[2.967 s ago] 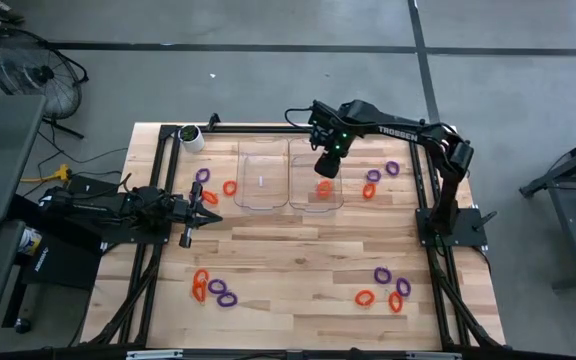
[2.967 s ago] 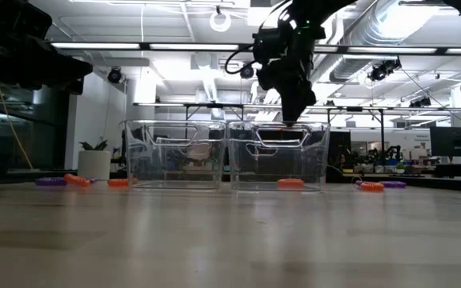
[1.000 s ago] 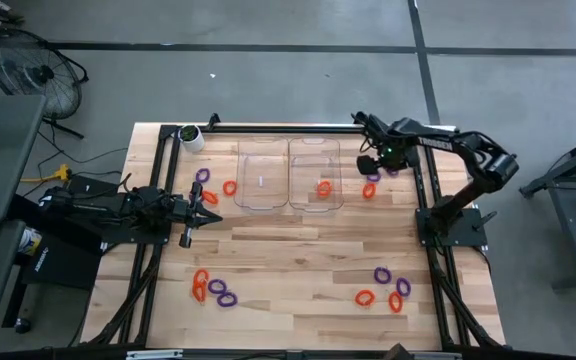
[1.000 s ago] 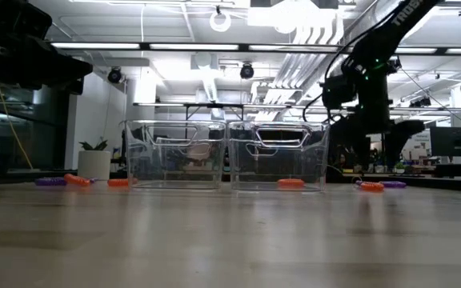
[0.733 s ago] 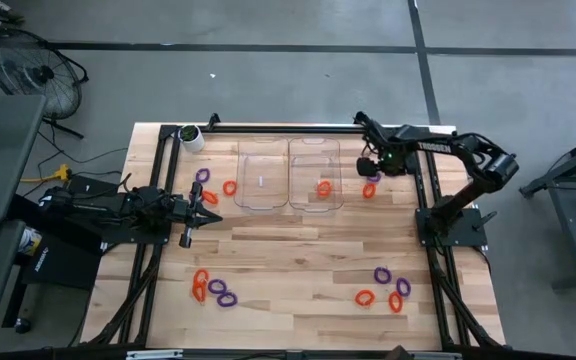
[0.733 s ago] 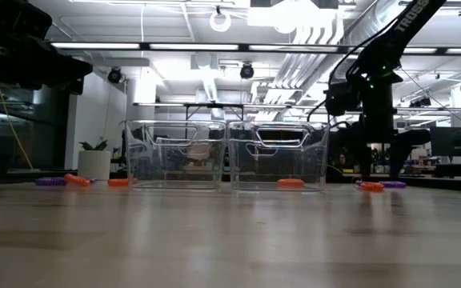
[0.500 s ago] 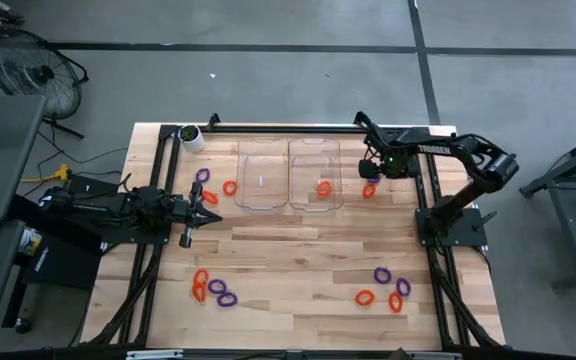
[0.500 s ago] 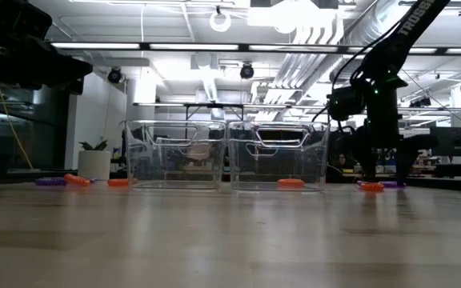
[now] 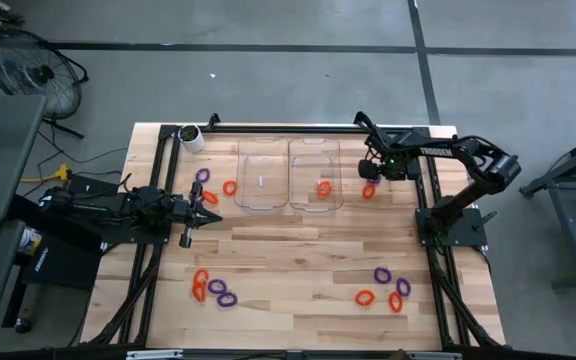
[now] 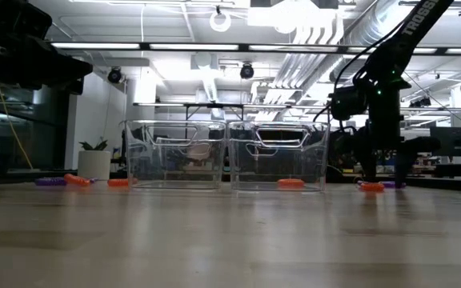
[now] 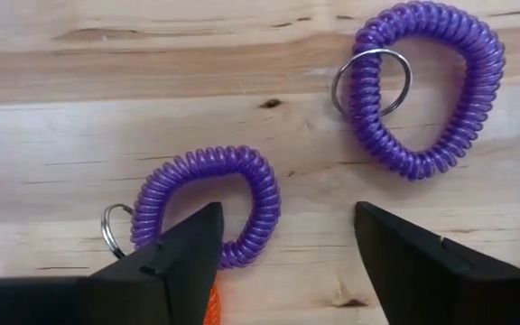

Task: Sort spring keychains
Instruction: Put the purple spring keychain into the left transparent bin

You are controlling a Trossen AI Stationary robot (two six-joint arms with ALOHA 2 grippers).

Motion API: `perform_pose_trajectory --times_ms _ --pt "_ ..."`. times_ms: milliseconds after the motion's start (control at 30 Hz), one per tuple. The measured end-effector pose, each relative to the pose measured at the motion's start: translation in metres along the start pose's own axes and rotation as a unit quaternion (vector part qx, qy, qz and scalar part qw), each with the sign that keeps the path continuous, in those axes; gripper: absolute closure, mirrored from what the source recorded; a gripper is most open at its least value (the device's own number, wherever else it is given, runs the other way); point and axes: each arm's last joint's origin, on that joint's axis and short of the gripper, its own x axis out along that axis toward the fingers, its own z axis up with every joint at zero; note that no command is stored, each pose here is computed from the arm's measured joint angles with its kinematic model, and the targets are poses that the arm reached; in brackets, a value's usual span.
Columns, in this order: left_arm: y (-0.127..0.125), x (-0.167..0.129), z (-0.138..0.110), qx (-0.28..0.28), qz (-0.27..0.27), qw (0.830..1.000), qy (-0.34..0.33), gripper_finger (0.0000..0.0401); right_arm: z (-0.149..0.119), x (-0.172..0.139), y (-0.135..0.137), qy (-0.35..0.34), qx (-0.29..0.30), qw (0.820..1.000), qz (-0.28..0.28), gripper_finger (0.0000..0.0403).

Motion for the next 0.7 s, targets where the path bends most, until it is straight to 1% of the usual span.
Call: perform_pose_trajectory --times_ms 333,700 --pt "0.0 0.0 0.0 0.0 0.0 1.0 0.0 0.04 0.0006 0.0005 0.0006 -0.001 -0.011 1.0 0.004 0.0256" --pt "0.0 0.0 0.0 0.0 0.0 1.0 0.0 0.04 0.0008 0.0008 0.0005 -0.004 -0.016 1.0 0.001 0.031"
